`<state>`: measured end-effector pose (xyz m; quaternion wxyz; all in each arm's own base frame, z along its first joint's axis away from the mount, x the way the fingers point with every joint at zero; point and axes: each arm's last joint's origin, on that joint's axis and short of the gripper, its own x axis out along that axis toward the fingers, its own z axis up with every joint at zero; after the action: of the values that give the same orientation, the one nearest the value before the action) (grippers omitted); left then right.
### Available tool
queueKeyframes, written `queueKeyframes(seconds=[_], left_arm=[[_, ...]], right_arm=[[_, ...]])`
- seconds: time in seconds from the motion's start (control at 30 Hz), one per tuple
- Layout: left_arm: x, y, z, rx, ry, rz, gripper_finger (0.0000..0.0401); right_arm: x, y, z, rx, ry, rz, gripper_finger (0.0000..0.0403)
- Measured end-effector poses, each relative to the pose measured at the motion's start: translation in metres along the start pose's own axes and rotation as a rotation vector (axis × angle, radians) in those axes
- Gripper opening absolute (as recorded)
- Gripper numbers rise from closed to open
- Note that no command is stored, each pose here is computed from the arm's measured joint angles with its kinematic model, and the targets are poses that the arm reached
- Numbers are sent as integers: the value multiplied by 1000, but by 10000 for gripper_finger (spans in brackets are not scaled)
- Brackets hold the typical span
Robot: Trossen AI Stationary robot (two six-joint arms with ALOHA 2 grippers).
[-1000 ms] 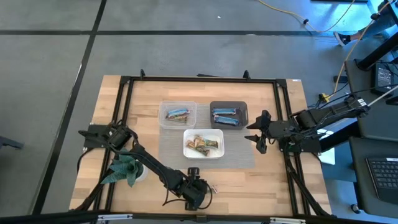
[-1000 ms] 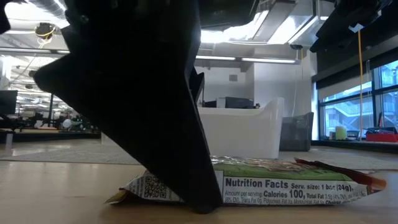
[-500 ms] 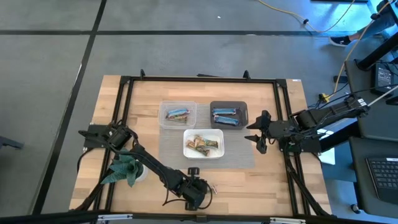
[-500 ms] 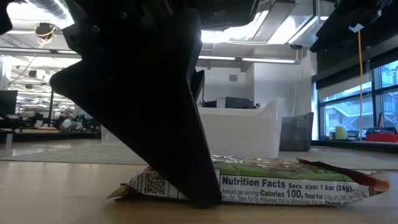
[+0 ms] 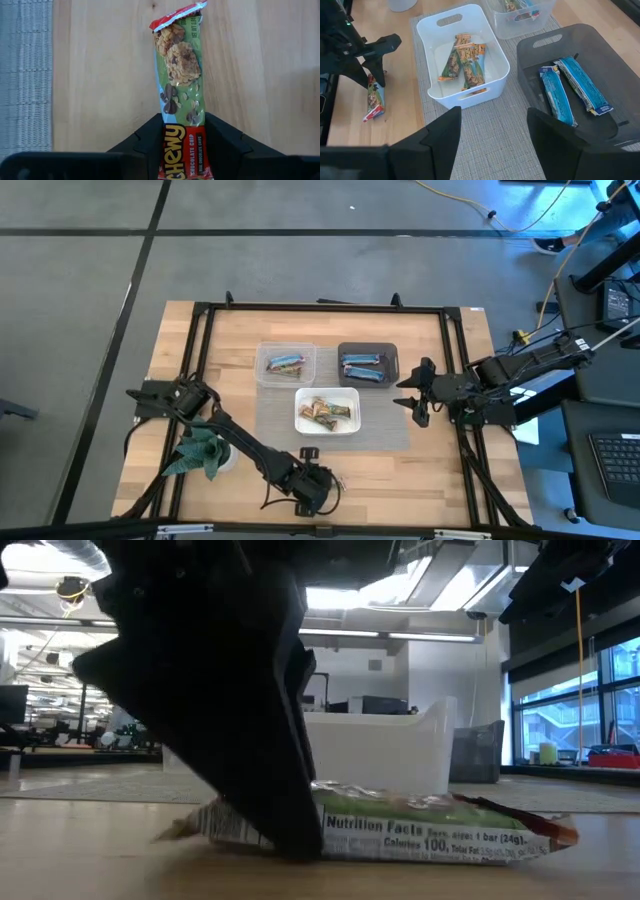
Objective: Pick and place Granola Bars by type
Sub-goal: Put the red granola bar into the transparent bin
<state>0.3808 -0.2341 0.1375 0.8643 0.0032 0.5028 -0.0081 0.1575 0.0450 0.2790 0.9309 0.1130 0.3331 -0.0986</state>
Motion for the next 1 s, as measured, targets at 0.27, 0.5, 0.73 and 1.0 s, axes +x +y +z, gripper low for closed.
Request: queueKeyframes(seconds=[0.27, 0.5, 0.73, 1.0], left_arm=[[-32, 3, 16, -17, -80, -42, 114], [-96, 26, 32, -29, -149, 2, 114], [-162, 81, 31, -89, -131, 244, 114], [-202, 148, 18, -141, 25, 454, 114]], right_arm=[[0, 0, 0, 0, 0, 1, 229], [0, 0, 0, 0, 0, 1, 229], [0, 0, 0, 1, 1, 4, 229], [0, 1, -1, 3, 26, 47, 229]])
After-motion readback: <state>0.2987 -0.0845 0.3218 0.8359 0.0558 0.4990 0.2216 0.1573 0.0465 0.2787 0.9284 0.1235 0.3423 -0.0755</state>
